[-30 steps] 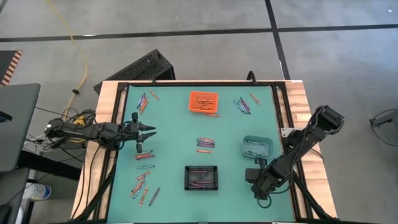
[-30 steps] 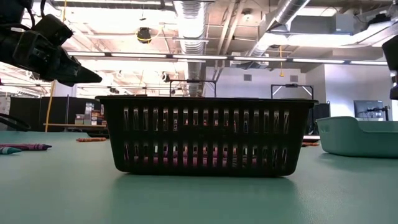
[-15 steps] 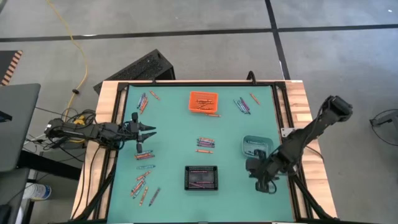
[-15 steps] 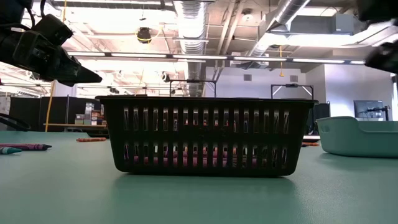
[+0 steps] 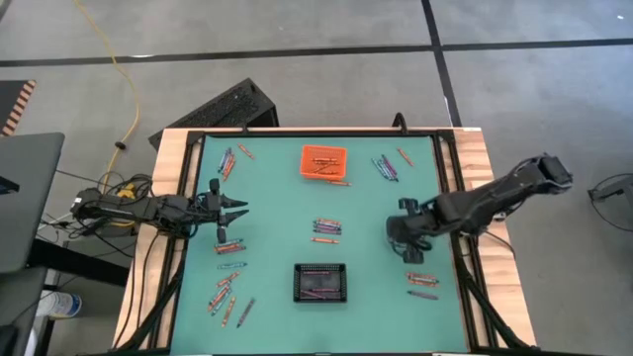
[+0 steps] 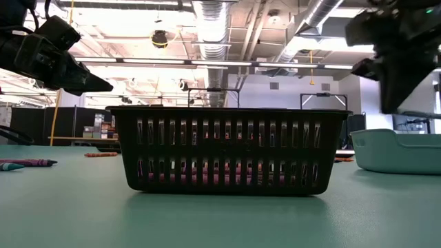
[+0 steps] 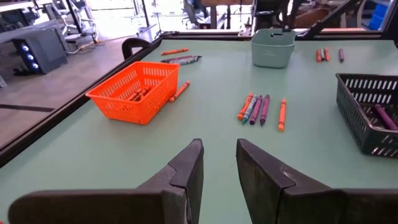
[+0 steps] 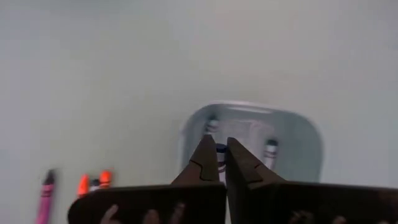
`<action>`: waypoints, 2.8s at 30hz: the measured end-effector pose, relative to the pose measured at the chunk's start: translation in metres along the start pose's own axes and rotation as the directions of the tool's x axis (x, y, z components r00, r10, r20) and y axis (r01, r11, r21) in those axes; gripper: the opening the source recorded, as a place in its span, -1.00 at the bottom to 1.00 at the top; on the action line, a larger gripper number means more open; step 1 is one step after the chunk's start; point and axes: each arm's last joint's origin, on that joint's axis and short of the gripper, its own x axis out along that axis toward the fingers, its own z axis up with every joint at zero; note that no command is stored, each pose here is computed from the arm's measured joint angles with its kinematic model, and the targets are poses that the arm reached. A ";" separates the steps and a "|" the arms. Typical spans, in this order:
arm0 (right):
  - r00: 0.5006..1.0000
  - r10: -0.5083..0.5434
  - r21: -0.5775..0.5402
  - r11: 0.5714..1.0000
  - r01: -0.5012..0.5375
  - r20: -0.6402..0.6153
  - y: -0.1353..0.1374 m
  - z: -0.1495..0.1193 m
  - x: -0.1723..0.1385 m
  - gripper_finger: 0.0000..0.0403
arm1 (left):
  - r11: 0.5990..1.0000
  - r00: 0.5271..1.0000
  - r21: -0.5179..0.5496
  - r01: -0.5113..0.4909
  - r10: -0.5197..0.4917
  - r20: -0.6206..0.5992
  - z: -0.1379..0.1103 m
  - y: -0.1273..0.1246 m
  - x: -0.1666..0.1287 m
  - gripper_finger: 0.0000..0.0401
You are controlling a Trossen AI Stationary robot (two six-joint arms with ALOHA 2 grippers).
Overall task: Sort crayons
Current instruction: Put the blue crayon into the blue bin, then put the purple crayon into the black bin
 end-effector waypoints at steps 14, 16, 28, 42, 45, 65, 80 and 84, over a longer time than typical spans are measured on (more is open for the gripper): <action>0.992 -0.067 0.052 0.996 0.073 -0.111 -0.024 0.003 0.015 -0.75 | 1.000 1.000 0.000 0.000 0.000 0.000 0.000 0.000 0.000 -0.57; 0.990 -0.069 0.047 0.996 0.075 -0.126 -0.023 0.003 0.017 -0.72 | 1.000 1.000 0.000 0.000 0.000 0.000 0.000 0.000 0.000 -0.57; 0.989 0.019 0.123 0.992 -0.001 -0.145 -0.009 0.007 0.011 -0.68 | 1.000 1.000 0.000 0.000 0.000 0.000 0.000 0.000 0.000 -0.57; 0.984 0.125 0.221 0.971 -0.094 -0.130 0.075 -0.006 -0.006 -0.68 | 1.000 1.000 0.000 0.000 0.000 0.000 0.000 0.000 0.000 -0.57; 0.974 0.155 0.222 0.968 -0.116 -0.166 0.100 -0.019 -0.002 -0.68 | 1.000 1.000 0.000 0.000 0.000 0.000 0.000 0.000 0.000 -0.57; 0.926 0.126 0.250 0.967 -0.036 -0.355 0.156 -0.056 0.036 -0.68 | 1.000 1.000 0.000 0.000 0.000 0.000 0.000 0.000 0.000 -0.57; 0.931 0.081 0.243 0.970 0.009 -0.355 0.157 -0.057 0.045 -0.62 | 1.000 1.000 0.000 0.000 0.000 0.000 0.000 0.000 0.000 -0.57; 0.927 0.067 0.242 0.970 0.025 -0.368 0.157 -0.057 0.048 -0.36 | 1.000 1.000 0.000 0.000 0.000 0.000 0.000 0.000 0.000 -0.57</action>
